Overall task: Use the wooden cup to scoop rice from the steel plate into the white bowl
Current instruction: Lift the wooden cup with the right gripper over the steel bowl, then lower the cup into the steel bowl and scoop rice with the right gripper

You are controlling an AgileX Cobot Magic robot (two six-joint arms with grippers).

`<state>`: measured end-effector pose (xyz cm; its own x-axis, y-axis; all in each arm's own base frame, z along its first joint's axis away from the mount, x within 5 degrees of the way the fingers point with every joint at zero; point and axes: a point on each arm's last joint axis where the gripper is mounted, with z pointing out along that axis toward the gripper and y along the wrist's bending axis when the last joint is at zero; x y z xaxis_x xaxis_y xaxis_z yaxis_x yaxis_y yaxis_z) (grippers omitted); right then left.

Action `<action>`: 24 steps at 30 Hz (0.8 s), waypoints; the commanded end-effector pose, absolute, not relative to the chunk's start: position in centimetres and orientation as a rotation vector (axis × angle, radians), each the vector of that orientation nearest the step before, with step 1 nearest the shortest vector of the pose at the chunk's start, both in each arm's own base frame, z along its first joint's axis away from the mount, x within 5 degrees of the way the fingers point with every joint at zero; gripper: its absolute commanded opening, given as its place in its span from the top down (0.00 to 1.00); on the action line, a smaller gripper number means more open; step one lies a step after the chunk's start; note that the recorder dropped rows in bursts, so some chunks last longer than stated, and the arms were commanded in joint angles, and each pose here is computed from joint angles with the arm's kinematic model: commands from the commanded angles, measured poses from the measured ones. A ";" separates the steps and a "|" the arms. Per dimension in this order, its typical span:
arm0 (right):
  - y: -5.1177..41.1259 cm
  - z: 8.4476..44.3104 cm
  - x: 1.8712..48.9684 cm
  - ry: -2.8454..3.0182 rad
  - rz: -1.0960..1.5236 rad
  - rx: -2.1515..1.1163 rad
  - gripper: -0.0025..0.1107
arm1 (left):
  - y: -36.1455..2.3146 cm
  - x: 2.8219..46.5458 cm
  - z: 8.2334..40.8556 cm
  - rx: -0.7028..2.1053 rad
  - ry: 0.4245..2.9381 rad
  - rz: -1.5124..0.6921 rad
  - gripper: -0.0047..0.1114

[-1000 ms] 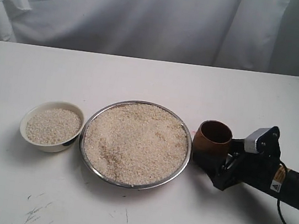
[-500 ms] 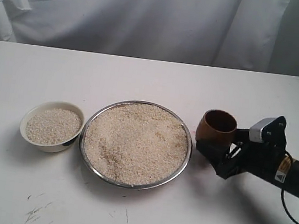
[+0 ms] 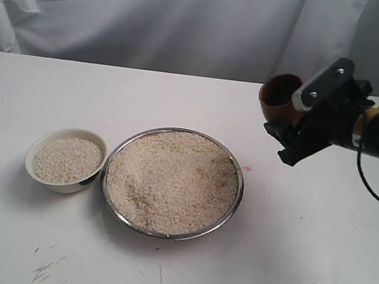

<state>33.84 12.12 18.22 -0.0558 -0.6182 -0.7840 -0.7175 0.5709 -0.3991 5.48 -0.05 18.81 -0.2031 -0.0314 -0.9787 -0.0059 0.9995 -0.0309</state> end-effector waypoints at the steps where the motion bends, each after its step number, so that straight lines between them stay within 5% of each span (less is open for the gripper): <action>1: 15.7 20.8 34.4 1.659 -0.056 -1.304 0.98 | -0.1 5.5 18.7 -0.030 1.768 -0.027 0.96; 9: 21.3 23.4 33.7 1.428 -0.386 -1.603 0.98 | -0.1 5.5 18.7 -0.030 1.768 -0.027 0.96; 19: 26.8 18.1 33.7 0.880 -0.972 -2.186 0.98 | -0.1 5.5 18.7 -0.030 1.768 -0.027 0.96; 24: 27.6 16.2 33.7 0.742 -1.047 -2.267 0.98 | -0.1 5.5 18.7 -0.030 1.768 -0.027 0.96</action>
